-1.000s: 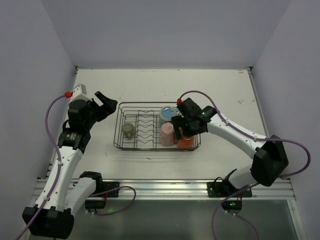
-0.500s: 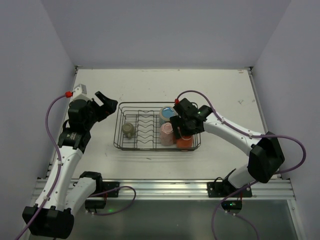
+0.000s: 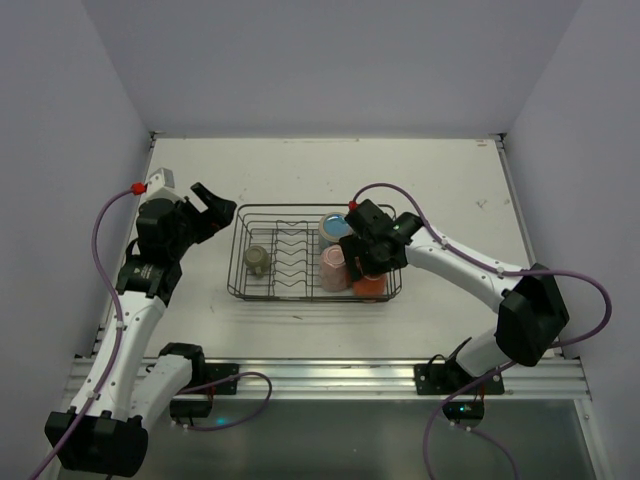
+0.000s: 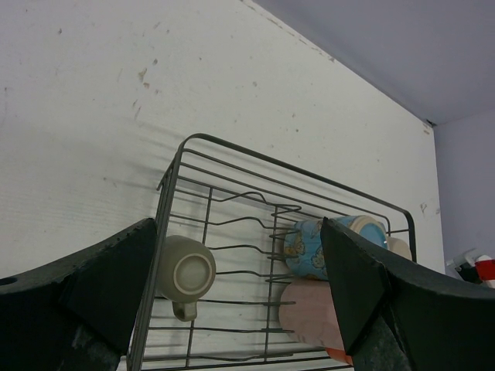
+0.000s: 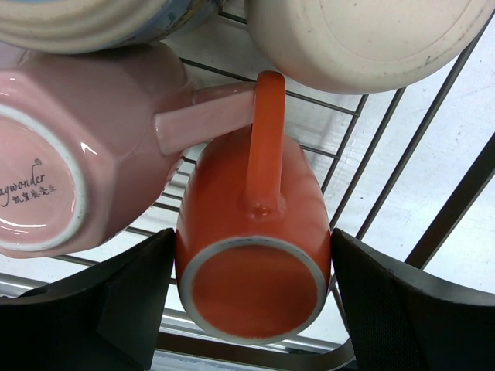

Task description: Unload the cups from the dish rack

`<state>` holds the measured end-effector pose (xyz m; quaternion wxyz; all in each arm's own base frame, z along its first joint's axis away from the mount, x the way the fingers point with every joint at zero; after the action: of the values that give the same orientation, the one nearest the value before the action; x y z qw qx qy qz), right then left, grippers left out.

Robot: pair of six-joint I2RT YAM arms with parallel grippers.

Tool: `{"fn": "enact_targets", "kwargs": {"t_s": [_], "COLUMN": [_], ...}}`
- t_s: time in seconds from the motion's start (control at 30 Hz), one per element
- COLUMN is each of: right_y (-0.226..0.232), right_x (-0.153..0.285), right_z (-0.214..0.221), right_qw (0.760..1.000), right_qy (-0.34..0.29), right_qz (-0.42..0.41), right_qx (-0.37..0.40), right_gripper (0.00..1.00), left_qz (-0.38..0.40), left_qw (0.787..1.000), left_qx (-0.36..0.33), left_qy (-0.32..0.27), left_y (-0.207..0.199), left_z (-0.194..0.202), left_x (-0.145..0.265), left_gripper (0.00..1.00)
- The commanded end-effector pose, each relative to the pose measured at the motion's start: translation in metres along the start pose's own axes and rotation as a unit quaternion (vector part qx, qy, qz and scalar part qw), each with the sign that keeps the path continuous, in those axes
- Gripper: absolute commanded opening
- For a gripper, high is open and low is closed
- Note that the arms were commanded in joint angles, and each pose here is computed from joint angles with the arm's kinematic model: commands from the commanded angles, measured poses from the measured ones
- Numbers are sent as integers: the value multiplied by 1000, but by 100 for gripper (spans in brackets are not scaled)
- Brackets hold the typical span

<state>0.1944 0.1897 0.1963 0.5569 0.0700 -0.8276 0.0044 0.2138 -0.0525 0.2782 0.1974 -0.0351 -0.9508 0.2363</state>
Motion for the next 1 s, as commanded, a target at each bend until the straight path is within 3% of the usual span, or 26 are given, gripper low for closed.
{"fn": "enact_targets", "kwargs": {"t_s": [0.0, 0.17, 0.2, 0.27, 0.3, 0.4, 0.47, 0.5, 0.97], "right_y": [-3, -3, -3, -2, -2, -2, -2, -2, -7], "right_x": [2, 1, 0, 1, 1, 1, 1, 1, 38], "right_z": [5, 7, 7, 8, 7, 7, 7, 7, -10], "right_qw": [1000, 1000, 1000, 1000, 1000, 1000, 1000, 1000, 998], "right_qy": [2, 4, 5, 3, 2, 0, -2, -3, -63], "right_qz": [13, 10, 9, 8, 5, 4, 7, 8, 9], "right_qx": [-2, 0, 1, -1, -3, -4, -6, -6, -11], "right_gripper": [82, 75, 62, 51, 34, 13, 9, 0, 0], "left_qz": [18, 19, 19, 20, 21, 23, 24, 25, 45], "left_qw": [1000, 1000, 1000, 1000, 1000, 1000, 1000, 1000, 999], "left_qx": [-13, -13, -13, -12, -13, -13, -13, -12, -20], "left_qy": [-11, -10, -9, -8, -8, -7, -6, -6, -2], "left_y": [-4, -4, -4, -4, -4, -5, -5, -5, -10], "left_z": [-7, -6, -6, -6, -6, -6, -7, -7, -11], "left_x": [1, 1, 0, 0, 0, 0, 0, -1, -2], "left_gripper": [91, 91, 91, 91, 91, 91, 91, 91, 91]}}
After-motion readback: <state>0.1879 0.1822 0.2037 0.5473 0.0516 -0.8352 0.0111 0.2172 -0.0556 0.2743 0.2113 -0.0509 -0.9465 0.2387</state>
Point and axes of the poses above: each gripper's point midway between its finger pads, its own x axis back along the fingers, its own y axis along the line the jaws close on, z = x × y, the point moved 10 cm from there along x, back along the fingers, and after that the axes turned 10 degrees about -x, right-handed, at the moved point
